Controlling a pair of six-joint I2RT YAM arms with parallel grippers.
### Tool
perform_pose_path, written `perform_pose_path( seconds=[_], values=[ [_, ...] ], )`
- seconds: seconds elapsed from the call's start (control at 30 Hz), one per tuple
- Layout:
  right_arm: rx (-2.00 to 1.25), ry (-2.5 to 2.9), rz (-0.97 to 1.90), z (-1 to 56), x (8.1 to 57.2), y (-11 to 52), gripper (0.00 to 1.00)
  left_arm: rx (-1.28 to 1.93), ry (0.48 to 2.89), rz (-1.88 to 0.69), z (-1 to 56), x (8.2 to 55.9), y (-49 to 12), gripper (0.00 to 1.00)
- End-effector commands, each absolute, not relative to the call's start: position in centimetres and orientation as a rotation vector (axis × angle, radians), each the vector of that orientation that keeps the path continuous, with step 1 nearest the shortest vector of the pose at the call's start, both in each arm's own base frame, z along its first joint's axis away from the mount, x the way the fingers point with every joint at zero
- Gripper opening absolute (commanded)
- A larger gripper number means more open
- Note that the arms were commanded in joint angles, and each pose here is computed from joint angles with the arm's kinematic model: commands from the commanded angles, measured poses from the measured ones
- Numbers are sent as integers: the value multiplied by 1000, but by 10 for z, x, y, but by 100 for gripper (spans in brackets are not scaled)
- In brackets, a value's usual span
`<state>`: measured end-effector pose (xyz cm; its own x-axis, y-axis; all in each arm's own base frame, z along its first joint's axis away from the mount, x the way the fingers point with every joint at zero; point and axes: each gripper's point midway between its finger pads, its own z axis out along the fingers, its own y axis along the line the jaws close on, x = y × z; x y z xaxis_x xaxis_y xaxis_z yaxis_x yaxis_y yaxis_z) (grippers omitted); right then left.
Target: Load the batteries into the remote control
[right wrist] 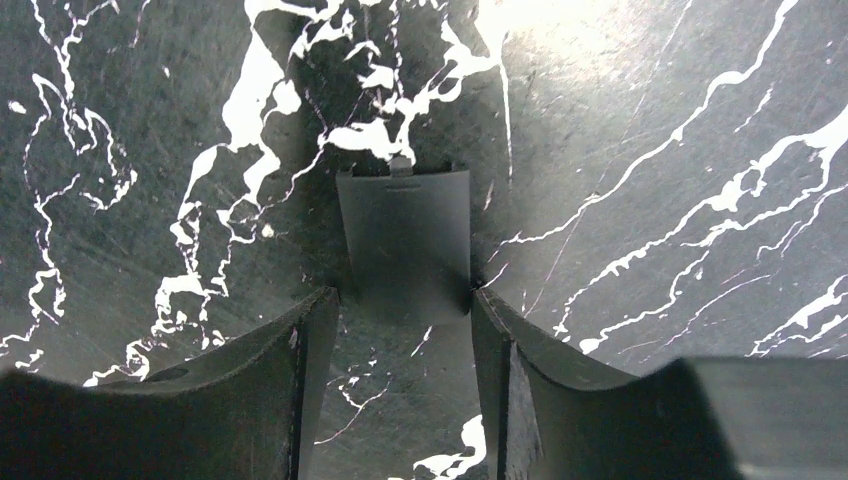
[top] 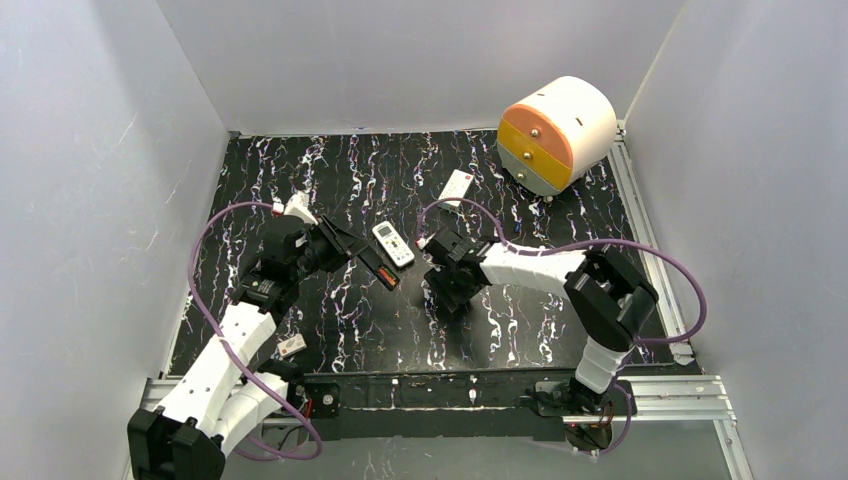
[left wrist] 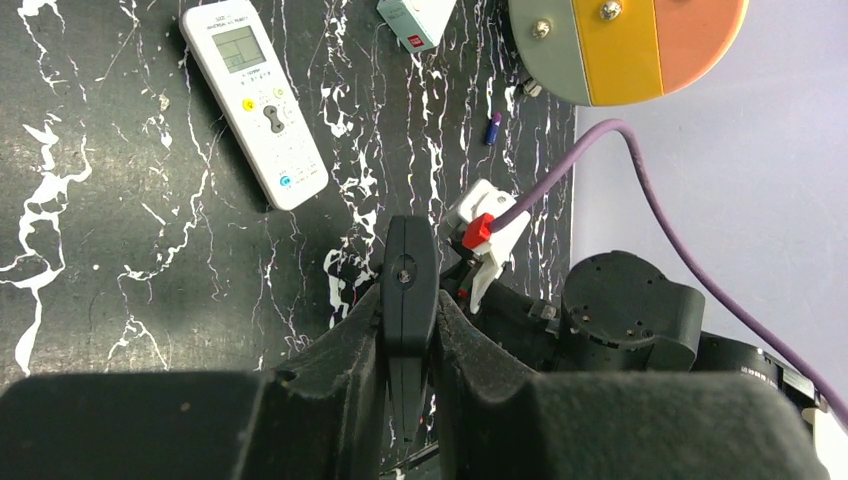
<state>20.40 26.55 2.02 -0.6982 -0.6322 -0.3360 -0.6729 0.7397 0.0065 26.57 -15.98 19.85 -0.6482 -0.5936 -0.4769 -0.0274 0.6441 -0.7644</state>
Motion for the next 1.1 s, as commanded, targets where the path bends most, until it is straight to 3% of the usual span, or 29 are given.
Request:
perform_pose_path(
  seconds=[0.0,0.67,0.83,1.07],
  values=[
    [-1036,2689,195,17,204,264,59,-465,2086,-1004,204,269,-163,0],
    [-1156,2697,68,-4,198,260,52,-514,2106,-936,195,264,-150,0],
    [-1093,2703,39,-1,201,259,37,-508,2104,-959,195,264,-153,0],
    [-905,2602,135,44,218,276,34,-466,2195,-1000,179,262,-165,0]
  ],
)
